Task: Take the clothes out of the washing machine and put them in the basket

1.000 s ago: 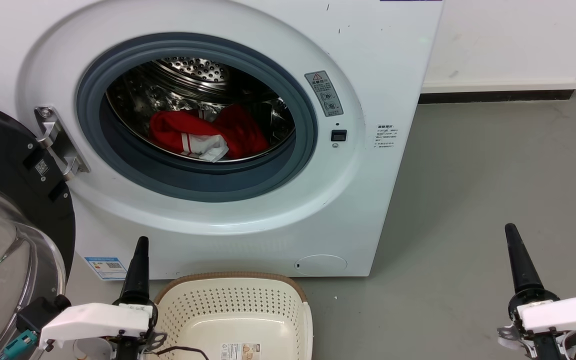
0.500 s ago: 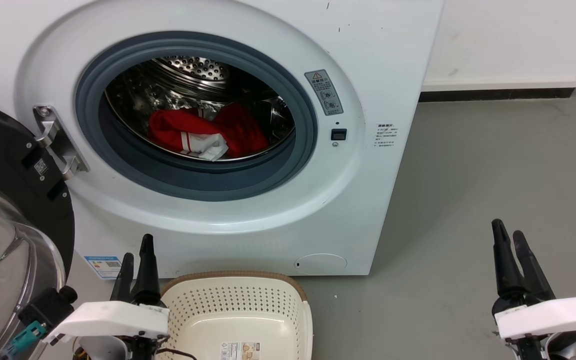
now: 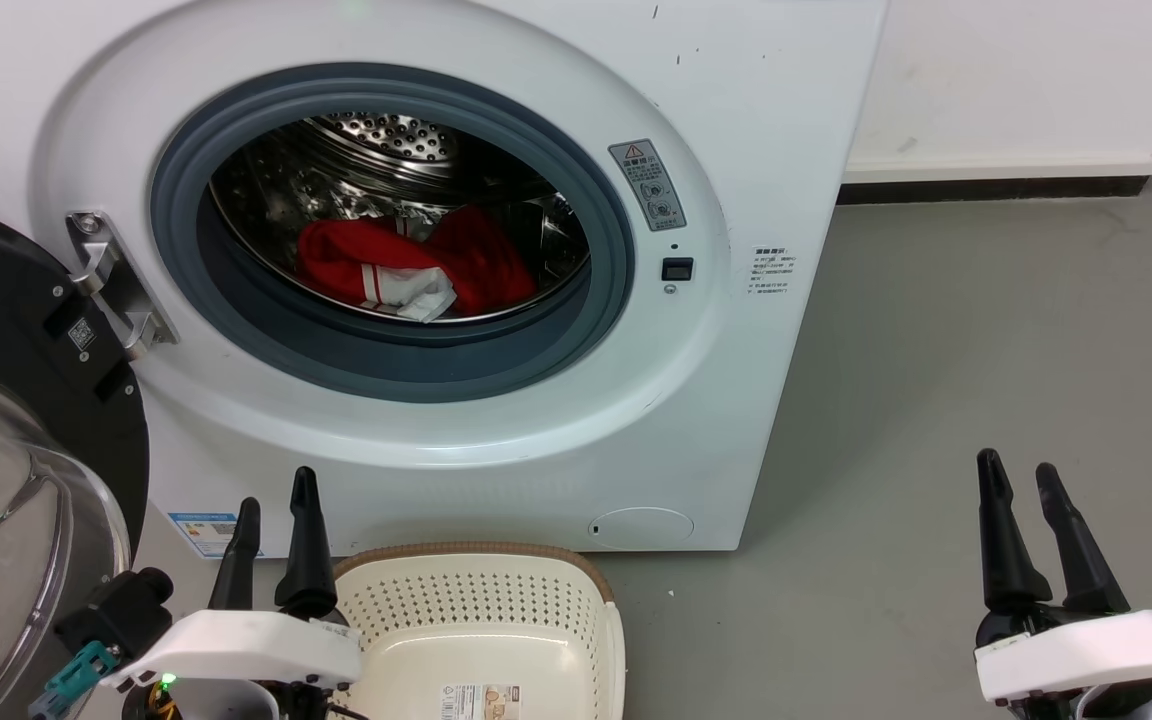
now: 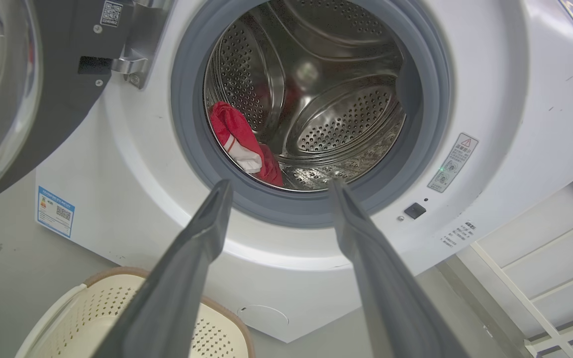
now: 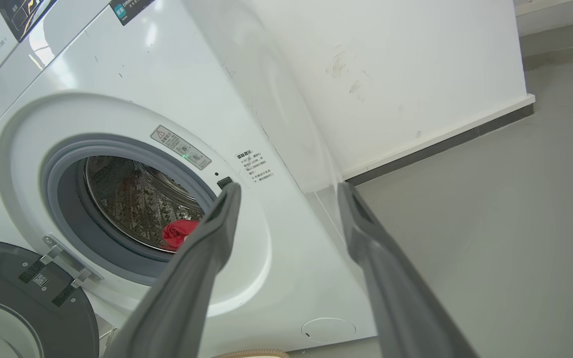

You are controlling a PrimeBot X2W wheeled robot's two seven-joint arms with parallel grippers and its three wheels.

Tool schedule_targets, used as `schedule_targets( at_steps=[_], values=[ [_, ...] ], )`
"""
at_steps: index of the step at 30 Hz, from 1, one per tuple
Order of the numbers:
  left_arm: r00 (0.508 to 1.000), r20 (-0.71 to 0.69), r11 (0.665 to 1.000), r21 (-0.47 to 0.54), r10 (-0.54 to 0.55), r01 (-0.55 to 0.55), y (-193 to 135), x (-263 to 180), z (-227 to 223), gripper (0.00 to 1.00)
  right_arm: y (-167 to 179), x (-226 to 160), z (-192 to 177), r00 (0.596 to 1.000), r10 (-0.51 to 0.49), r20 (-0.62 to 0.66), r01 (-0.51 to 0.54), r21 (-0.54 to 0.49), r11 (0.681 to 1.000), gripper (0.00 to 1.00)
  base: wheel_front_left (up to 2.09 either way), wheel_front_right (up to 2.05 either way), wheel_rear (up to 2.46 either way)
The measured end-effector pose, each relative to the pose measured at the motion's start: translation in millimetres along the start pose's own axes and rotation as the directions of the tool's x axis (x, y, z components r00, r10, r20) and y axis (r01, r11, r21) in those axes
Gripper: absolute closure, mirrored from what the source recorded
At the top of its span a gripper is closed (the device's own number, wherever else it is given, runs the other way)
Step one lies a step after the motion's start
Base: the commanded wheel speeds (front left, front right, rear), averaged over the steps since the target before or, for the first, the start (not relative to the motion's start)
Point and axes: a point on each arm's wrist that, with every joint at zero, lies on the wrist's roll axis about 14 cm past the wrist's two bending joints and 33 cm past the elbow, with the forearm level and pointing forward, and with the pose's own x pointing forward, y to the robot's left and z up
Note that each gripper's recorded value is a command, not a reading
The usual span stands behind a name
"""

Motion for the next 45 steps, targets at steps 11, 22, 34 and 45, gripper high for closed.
schedule_targets(
  at_steps=[11, 22, 34, 45],
  values=[
    [0.999, 0.043, 0.989, 0.149, -0.016, 0.009, -3.6, -4.4, 6.6, 0.00, 7.5, -3.9, 5.3, 0.999, 0.033, 0.025, -0.029, -0.135, 0.990, 0.00, 0.00, 0.00, 0.00],
    [0.997, 0.066, 0.966, 0.257, -0.032, 0.014, -5.1, -8.4, 8.5, 0.00, 12.4, -7.5, 8.0, 0.998, 0.058, 0.038, -0.047, -0.240, 0.970, 0.00, 0.00, 0.00, 0.00],
    [0.996, 0.076, 0.935, 0.354, -0.049, 0.019, -5.6, -14.3, 6.9, 0.00, 18.7, -12.7, 8.4, 0.995, 0.089, 0.042, -0.069, -0.343, 0.937, 0.00, 0.00, 0.00, 0.00],
    [0.994, 0.083, 0.902, 0.432, -0.066, 0.024, -7.3, -17.3, 5.8, 0.00, 20.2, -15.8, 8.0, 0.994, 0.104, 0.043, -0.077, -0.412, 0.908, 0.00, 0.00, 0.00, 0.00]
  ],
)
